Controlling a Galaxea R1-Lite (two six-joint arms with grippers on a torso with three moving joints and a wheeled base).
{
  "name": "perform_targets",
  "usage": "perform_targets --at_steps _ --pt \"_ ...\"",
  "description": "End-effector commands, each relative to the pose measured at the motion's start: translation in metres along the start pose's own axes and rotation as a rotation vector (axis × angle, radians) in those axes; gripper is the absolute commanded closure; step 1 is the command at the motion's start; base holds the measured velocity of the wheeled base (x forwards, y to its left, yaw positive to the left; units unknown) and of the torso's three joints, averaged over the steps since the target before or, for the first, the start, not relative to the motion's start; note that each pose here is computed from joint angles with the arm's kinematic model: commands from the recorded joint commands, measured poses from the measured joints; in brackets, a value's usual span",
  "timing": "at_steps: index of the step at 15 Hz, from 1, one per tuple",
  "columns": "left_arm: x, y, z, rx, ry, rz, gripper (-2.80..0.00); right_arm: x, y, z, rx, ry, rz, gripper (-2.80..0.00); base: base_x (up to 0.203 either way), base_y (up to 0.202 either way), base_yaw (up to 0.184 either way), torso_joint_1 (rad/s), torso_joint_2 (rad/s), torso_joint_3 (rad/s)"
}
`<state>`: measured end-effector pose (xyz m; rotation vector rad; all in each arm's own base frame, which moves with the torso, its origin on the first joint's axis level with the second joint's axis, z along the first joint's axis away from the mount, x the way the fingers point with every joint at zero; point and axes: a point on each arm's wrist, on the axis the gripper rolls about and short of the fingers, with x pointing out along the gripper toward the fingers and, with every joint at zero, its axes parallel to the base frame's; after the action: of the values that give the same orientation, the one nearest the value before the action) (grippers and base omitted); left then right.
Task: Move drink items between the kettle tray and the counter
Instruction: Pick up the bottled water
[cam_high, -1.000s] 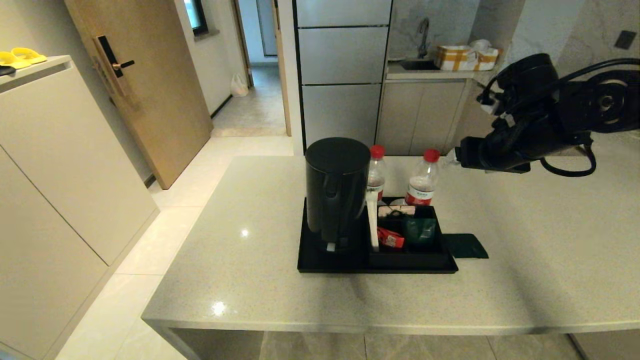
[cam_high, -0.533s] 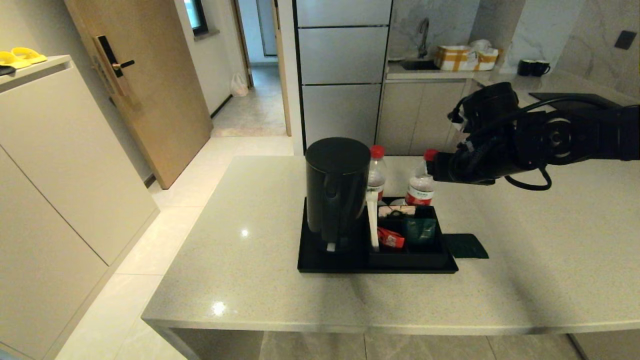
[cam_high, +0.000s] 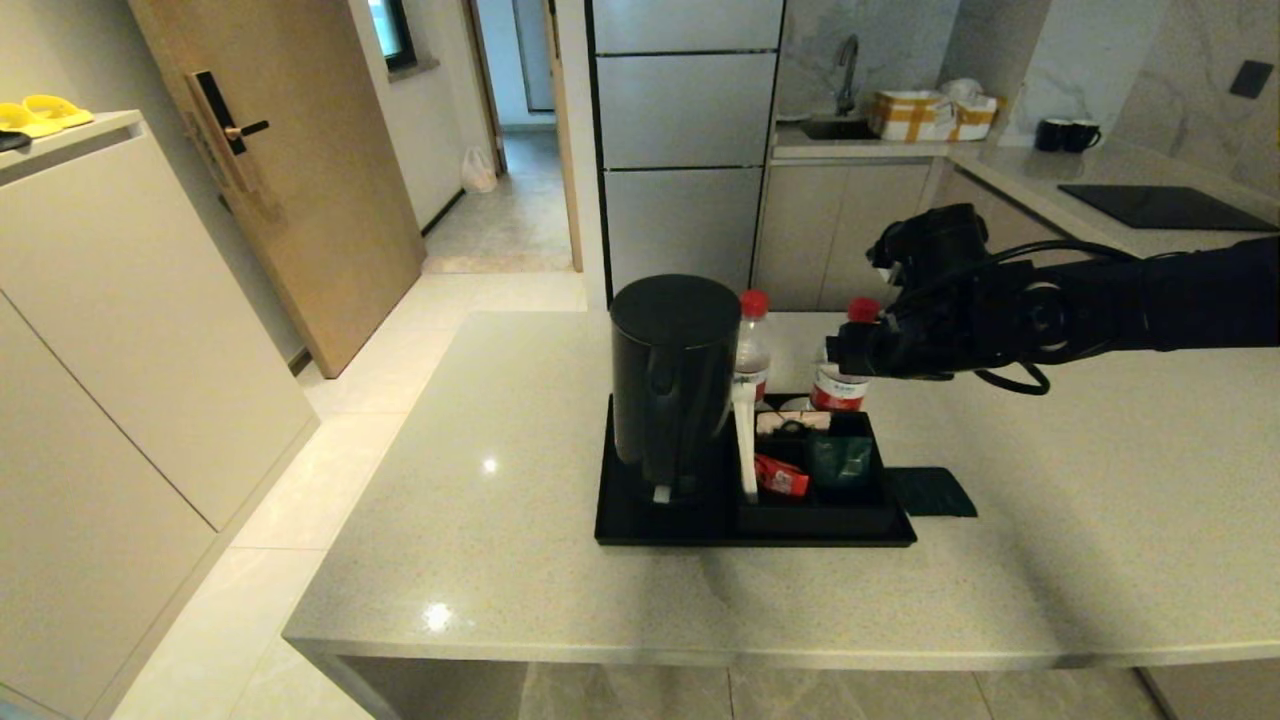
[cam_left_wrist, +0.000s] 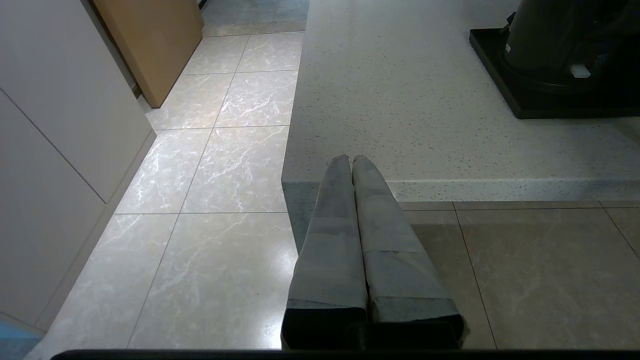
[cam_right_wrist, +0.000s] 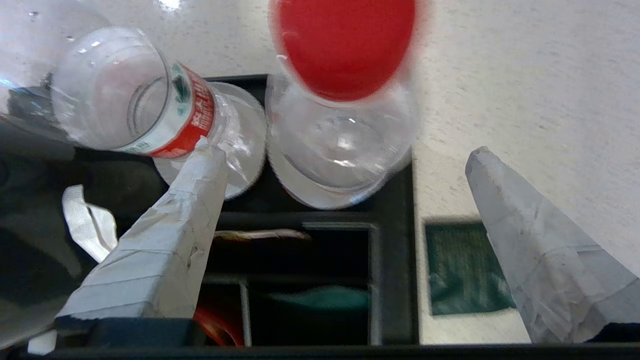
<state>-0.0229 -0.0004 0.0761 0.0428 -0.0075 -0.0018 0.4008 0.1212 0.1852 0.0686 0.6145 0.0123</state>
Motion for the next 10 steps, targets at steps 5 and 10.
perform_targets --at_steps 5,10 --pt "0.000 0.000 0.000 0.000 0.001 0.000 0.00 0.022 -0.003 -0.006 -0.001 0.003 -0.024 -2.80 0.000 0.000 0.000 0.000 0.00 0.000" --pt "0.000 0.000 0.000 0.000 0.001 0.000 0.00 0.029 -0.005 -0.008 0.002 -0.004 -0.029 -2.80 0.000 0.000 0.000 0.000 0.00 0.000"
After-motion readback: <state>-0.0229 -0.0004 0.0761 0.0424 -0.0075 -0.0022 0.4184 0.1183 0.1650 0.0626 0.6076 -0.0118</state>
